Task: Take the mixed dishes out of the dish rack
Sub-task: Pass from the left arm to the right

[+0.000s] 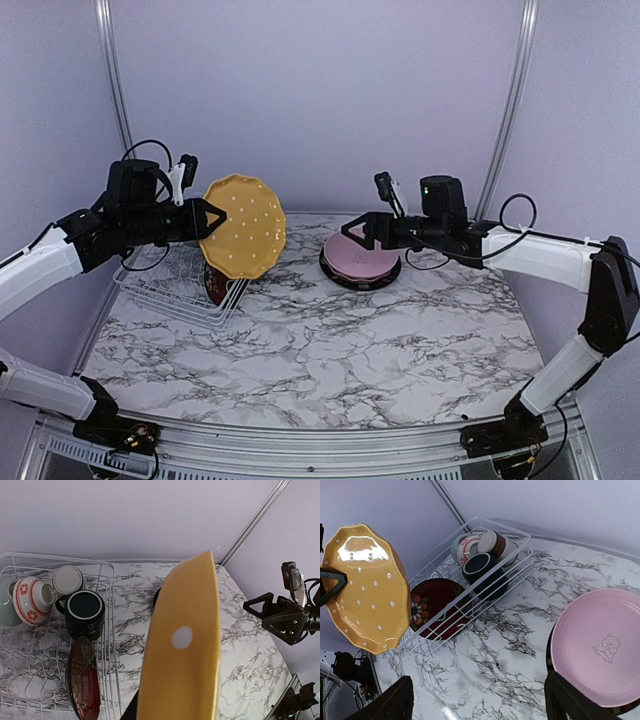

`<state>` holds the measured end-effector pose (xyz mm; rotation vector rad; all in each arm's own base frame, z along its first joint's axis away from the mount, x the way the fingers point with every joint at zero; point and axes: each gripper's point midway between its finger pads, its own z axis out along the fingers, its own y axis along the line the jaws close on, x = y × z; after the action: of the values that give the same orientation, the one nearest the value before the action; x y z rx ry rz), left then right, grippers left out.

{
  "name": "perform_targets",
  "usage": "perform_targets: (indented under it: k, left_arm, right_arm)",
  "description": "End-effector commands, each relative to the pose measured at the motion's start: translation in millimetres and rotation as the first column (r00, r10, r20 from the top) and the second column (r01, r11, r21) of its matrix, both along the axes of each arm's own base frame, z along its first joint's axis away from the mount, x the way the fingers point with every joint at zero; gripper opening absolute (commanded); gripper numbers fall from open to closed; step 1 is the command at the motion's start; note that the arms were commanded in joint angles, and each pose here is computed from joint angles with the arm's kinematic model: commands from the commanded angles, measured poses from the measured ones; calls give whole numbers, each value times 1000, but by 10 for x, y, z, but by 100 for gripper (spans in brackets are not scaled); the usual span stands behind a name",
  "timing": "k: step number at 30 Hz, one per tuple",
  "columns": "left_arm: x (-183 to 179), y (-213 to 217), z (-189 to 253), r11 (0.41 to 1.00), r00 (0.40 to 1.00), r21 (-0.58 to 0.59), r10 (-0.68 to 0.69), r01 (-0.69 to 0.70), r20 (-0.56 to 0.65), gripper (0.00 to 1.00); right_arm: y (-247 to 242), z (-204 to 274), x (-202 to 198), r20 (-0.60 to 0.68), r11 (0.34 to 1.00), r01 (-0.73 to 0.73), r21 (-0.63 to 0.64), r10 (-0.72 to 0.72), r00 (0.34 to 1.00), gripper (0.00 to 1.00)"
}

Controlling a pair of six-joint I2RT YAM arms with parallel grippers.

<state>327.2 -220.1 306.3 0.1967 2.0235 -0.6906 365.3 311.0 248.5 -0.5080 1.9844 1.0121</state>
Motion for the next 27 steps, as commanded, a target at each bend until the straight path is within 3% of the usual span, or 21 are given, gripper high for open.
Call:
perform_targets:
  k: [1, 17, 27]
  left_arm:
    - [79, -284, 599, 976, 984, -205, -33, 68, 172, 5]
    - [33, -756, 524, 959, 977, -237, -114, 155, 180, 5]
    - [11, -912, 518, 946, 973, -265, -142, 187, 182, 4]
  right_arm:
    - [323, 199, -98, 12, 995, -64, 79, 63, 998, 86]
    - [662, 179, -148, -62, 975, -117, 190, 131, 989, 75]
    - [700, 138, -93, -77, 975, -104, 196, 121, 990, 50]
